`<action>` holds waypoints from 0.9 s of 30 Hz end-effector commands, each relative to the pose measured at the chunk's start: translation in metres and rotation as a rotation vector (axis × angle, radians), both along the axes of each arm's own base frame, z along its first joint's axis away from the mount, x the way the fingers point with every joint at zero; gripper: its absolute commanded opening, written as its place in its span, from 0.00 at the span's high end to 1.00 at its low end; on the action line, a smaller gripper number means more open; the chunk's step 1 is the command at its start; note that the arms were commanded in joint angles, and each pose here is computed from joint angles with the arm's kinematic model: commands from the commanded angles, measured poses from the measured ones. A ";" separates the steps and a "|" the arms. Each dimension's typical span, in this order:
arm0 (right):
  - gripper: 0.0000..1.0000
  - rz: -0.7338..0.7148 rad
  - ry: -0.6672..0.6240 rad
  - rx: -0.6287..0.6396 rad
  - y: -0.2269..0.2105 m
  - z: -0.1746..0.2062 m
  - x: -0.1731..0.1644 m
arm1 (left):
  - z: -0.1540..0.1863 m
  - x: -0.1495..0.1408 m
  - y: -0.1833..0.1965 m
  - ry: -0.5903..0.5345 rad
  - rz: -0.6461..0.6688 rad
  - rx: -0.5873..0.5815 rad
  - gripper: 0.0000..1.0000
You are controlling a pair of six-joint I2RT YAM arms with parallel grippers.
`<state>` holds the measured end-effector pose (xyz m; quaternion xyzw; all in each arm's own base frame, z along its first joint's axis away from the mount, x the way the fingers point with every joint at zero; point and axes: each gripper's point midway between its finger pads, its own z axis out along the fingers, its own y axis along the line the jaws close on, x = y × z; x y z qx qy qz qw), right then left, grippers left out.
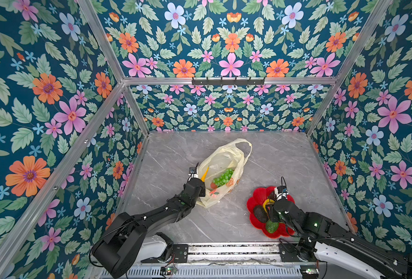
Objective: Take fruits out of the plastic bag
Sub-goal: Place the fruit on the plate.
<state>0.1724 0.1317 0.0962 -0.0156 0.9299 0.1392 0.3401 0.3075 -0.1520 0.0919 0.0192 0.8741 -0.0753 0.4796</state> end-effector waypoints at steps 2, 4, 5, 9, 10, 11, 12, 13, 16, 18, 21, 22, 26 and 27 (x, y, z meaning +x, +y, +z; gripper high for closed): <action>0.55 -0.026 -0.021 0.012 0.000 0.000 0.004 | 0.006 0.003 -0.002 -0.019 0.002 -0.006 0.93; 0.55 -0.027 -0.022 0.010 -0.001 -0.001 0.004 | 0.006 0.003 -0.001 -0.022 0.004 -0.007 0.93; 0.55 -0.029 -0.023 0.010 -0.001 -0.002 0.004 | 0.006 0.003 -0.001 -0.022 0.005 -0.006 0.93; 0.53 -0.030 -0.024 0.008 -0.001 -0.003 0.005 | 0.006 0.003 -0.001 -0.022 0.005 -0.006 0.93; 0.52 -0.029 -0.025 0.009 -0.001 -0.003 0.005 | 0.006 0.003 -0.001 -0.021 0.004 -0.006 0.93; 0.52 -0.027 -0.024 0.008 0.000 -0.003 0.005 | 0.006 0.003 -0.001 -0.021 0.004 -0.006 0.93; 0.50 -0.028 -0.024 0.005 0.000 -0.004 0.005 | 0.006 0.003 -0.002 -0.021 0.004 -0.007 0.93; 0.49 -0.028 -0.023 0.005 0.000 -0.004 0.005 | 0.006 0.003 -0.001 -0.021 0.004 -0.007 0.93; 0.44 -0.029 -0.023 0.004 -0.001 -0.004 0.005 | 0.007 0.004 -0.001 -0.022 0.004 -0.007 0.93; 0.40 -0.031 -0.026 0.005 -0.001 -0.003 0.005 | 0.006 0.003 -0.001 -0.021 0.003 -0.006 0.93; 0.37 -0.035 -0.031 0.006 -0.002 -0.002 0.006 | 0.007 0.003 -0.001 -0.023 0.005 -0.009 0.93; 0.36 -0.035 -0.034 0.006 -0.002 -0.001 0.006 | 0.006 0.003 -0.001 -0.023 0.004 -0.008 0.93; 0.34 -0.038 -0.052 0.003 -0.004 0.006 0.007 | 0.006 0.003 -0.002 -0.023 0.002 -0.009 0.93; 0.33 -0.039 -0.058 0.004 -0.004 0.009 0.008 | 0.007 0.003 -0.001 -0.024 0.003 -0.009 0.93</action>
